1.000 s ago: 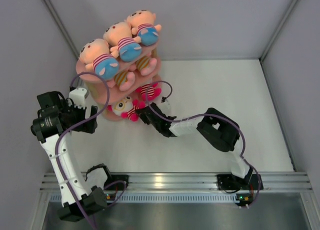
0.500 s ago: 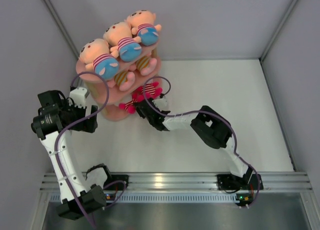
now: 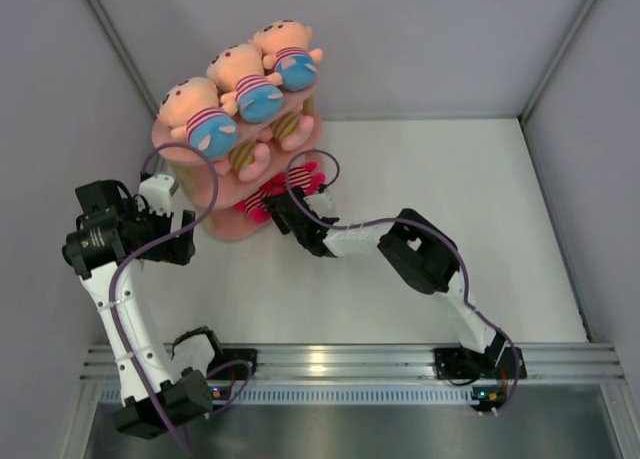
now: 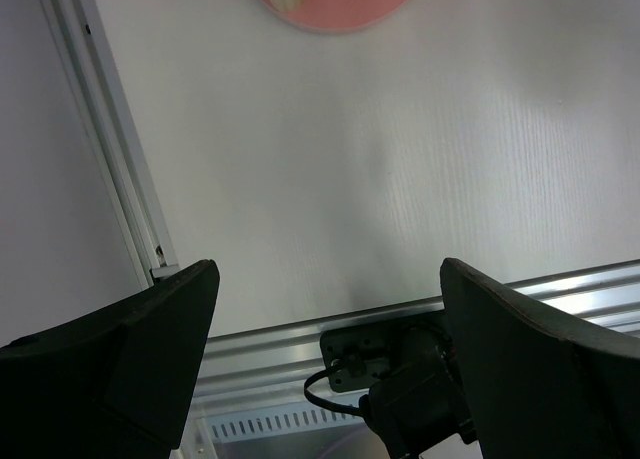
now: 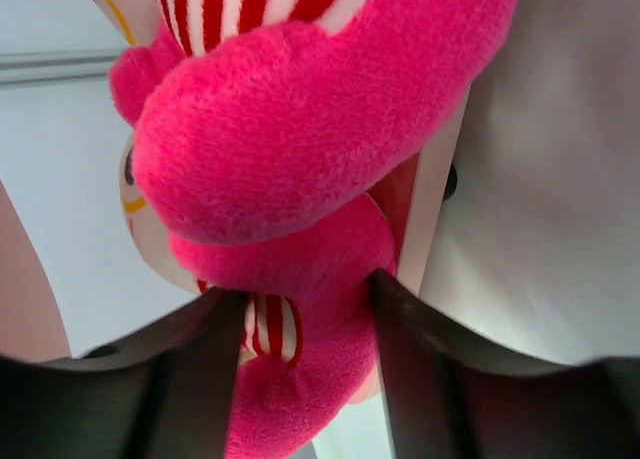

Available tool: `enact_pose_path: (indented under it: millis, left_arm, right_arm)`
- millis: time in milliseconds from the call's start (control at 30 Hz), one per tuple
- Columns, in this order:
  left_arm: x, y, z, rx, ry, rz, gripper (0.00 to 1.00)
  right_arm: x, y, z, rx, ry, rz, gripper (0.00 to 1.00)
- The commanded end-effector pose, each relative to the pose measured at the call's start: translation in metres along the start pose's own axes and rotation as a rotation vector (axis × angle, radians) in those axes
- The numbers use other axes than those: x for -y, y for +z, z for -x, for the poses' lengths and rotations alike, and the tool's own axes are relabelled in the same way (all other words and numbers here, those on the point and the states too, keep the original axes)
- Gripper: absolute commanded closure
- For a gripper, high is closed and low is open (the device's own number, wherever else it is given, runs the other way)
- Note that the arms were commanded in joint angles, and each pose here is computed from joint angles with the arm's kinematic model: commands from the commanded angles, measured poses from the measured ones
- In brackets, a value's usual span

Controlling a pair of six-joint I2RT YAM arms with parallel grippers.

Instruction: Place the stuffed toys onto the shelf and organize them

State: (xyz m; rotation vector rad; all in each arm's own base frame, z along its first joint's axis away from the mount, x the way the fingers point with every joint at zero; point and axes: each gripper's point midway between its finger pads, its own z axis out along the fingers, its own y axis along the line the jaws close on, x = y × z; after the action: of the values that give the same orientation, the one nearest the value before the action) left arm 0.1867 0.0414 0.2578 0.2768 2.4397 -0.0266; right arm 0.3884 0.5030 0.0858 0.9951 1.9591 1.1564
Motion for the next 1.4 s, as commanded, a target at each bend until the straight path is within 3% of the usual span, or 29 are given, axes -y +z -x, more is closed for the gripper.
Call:
enact_pose_path:
  millis: [0,133,300,500,633,767,833,867,933,1033,1067,1133,1200,1300,1367]
  left_arm:
    - [0.001,-0.002,0.002,0.011,0.002,0.0,0.01]
    - [0.002,-0.002,0.001,0.014,0.001,-0.003,0.01]
    - [0.002,-0.005,0.002,0.02,0.002,0.008,0.01]
    - [0.002,-0.005,0.003,0.022,-0.002,0.007,0.01]
    - [0.001,-0.004,0.001,0.016,0.002,0.015,0.02]
    - [0.002,0.0,-0.001,0.011,-0.002,0.001,0.01]
    - [0.001,0.001,-0.001,0.008,-0.007,0.0,0.01]
    - [0.0,0.002,0.0,0.01,-0.005,0.002,0.02]
    - [0.0,0.004,0.001,0.013,-0.008,-0.001,0.01]
    - [-0.004,0.009,0.0,0.017,-0.012,0.013,0.01]
    - [-0.008,0.012,0.003,0.032,-0.014,0.032,0.01]
    - [-0.013,0.021,-0.005,0.015,-0.025,0.056,0.01]
    - [-0.019,0.029,-0.005,0.02,-0.021,0.071,0.01]
    - [-0.022,0.047,-0.015,0.005,-0.022,0.07,0.01]
    - [-0.029,0.062,-0.018,0.017,-0.018,0.091,0.01]
  right_arm:
    - [-0.028,-0.015,0.002,-0.021,-0.025,0.069,0.44]
    - [-0.05,-0.033,0.0,-0.056,-0.06,0.157,0.33]
    - [-0.081,-0.063,0.004,-0.085,-0.143,0.251,0.31]
    - [-0.085,-0.11,0.018,-0.115,-0.29,0.294,0.3]
    - [-0.05,-0.144,0.034,-0.149,-0.598,0.257,0.29]
    - [-0.003,-0.176,0.074,-0.169,-0.883,0.095,0.2]
    - [0.01,-0.189,0.102,-0.216,-1.026,0.056,0.16]
    - [0.036,-0.196,0.115,-0.281,-1.085,-0.037,0.15]
    - [0.049,-0.202,0.164,-0.288,-1.128,-0.154,0.14]
    - [0.077,-0.217,0.247,-0.186,-1.074,-0.339,0.09]
    - [0.077,-0.227,0.291,-0.081,-0.986,-0.371,0.07]
    - [0.091,-0.239,0.334,0.026,-0.88,-0.408,0.07]
    - [0.101,-0.268,0.399,0.251,-0.774,-0.493,0.07]
    - [0.104,-0.298,0.439,0.433,-0.759,-0.566,0.03]
    - [0.102,-0.305,0.443,0.457,-0.787,-0.578,0.03]
